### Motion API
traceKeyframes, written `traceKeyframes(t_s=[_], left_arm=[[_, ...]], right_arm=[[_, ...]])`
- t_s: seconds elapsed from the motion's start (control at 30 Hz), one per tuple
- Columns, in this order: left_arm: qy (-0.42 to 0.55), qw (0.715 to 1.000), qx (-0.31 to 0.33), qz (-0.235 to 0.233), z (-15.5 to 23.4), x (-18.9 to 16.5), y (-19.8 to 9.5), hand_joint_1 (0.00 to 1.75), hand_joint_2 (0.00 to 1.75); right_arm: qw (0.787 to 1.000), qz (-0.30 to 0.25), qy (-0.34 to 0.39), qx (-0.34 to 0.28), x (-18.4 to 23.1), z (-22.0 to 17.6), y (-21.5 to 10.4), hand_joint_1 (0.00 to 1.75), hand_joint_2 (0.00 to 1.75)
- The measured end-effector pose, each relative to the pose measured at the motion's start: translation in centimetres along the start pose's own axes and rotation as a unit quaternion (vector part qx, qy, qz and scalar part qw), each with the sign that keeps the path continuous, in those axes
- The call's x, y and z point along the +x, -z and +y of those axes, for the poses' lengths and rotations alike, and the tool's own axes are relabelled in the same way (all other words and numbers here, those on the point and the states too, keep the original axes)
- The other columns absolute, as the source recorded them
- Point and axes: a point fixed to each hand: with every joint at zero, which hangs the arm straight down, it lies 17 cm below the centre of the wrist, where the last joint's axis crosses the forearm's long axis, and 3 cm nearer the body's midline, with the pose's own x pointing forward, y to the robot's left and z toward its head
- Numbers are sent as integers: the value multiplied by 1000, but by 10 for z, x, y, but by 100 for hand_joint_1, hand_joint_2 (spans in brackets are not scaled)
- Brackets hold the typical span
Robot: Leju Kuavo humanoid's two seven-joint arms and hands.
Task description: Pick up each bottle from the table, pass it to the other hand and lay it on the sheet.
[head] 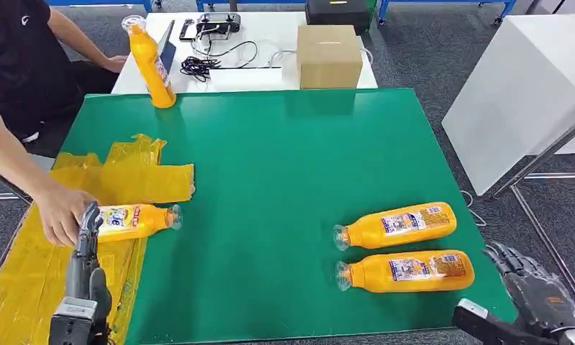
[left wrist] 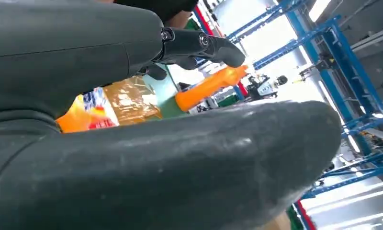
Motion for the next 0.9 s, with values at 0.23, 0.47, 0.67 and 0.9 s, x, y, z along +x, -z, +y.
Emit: traceKeyframes(t_s=[0.23,0.47,0.67,0.9], left_arm=[[-3,1000,-2,-2,-3,2,1,0,0],[-4,1000,-1,-3,-3,2,1,0,0],[-15,1000,2,-7,-3,5,5,0,0],[-24,1000,0,-10,-7,8,8,0,0]], right_arm=[[1000,13,7,4,-8,5,5,0,175],[1000,15,7,14,-10,11,6,0,175],[1000,5,4,24,-4,19,15,0,175],[1000,-18,1,15,14,15,37,0,175]])
